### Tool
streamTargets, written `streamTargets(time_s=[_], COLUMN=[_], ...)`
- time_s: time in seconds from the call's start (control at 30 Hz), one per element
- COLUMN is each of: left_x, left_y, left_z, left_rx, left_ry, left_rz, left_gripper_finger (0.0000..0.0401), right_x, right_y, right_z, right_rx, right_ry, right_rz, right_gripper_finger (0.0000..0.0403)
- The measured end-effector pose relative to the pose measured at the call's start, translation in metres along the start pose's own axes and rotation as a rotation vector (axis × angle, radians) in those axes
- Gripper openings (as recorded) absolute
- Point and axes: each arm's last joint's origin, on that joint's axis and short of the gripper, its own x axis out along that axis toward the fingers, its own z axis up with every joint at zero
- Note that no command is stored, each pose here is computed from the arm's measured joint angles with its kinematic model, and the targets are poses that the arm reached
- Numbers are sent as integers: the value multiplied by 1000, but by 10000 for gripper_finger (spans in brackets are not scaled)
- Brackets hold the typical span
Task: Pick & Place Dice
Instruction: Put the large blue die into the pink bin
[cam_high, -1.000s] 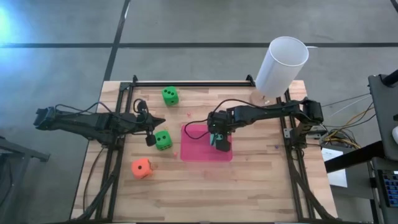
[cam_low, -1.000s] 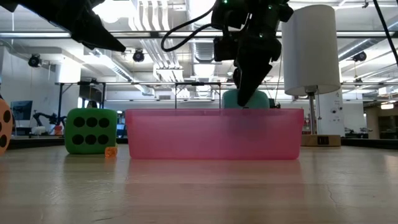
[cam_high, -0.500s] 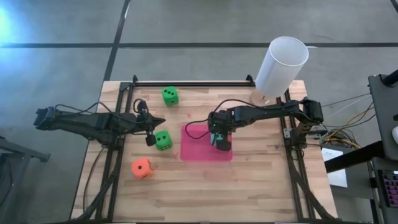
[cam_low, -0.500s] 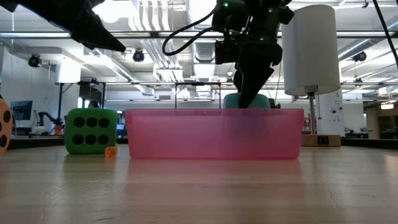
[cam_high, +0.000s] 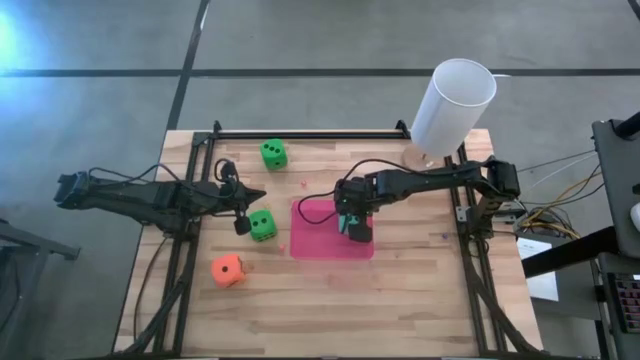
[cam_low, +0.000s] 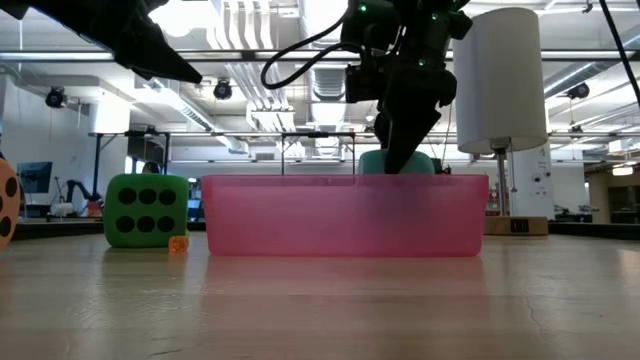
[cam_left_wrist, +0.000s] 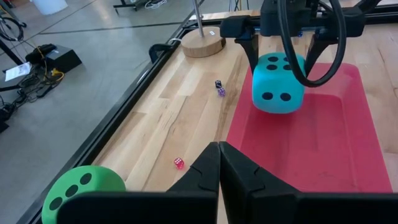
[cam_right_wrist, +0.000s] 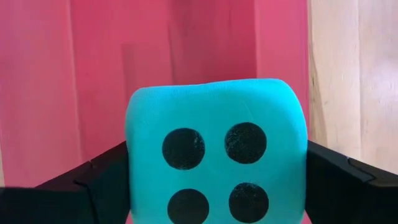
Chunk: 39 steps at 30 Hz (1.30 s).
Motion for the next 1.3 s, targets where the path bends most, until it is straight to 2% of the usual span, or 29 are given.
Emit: streamTargets(time_s=[0.13,1.3], left_x=[0,0], left_y=[0,0], left_z=[0,0], left_rx=[0,0], left_ry=[0,0], left_rz=[0,0], left_gripper_finger=[8,8], right_x=[0,0], right_y=[0,-2], right_z=[0,1], right_rx=[0,4], right_ry=[0,-8], right_rz=[-4,-9], right_gripper_finger=[391,400])
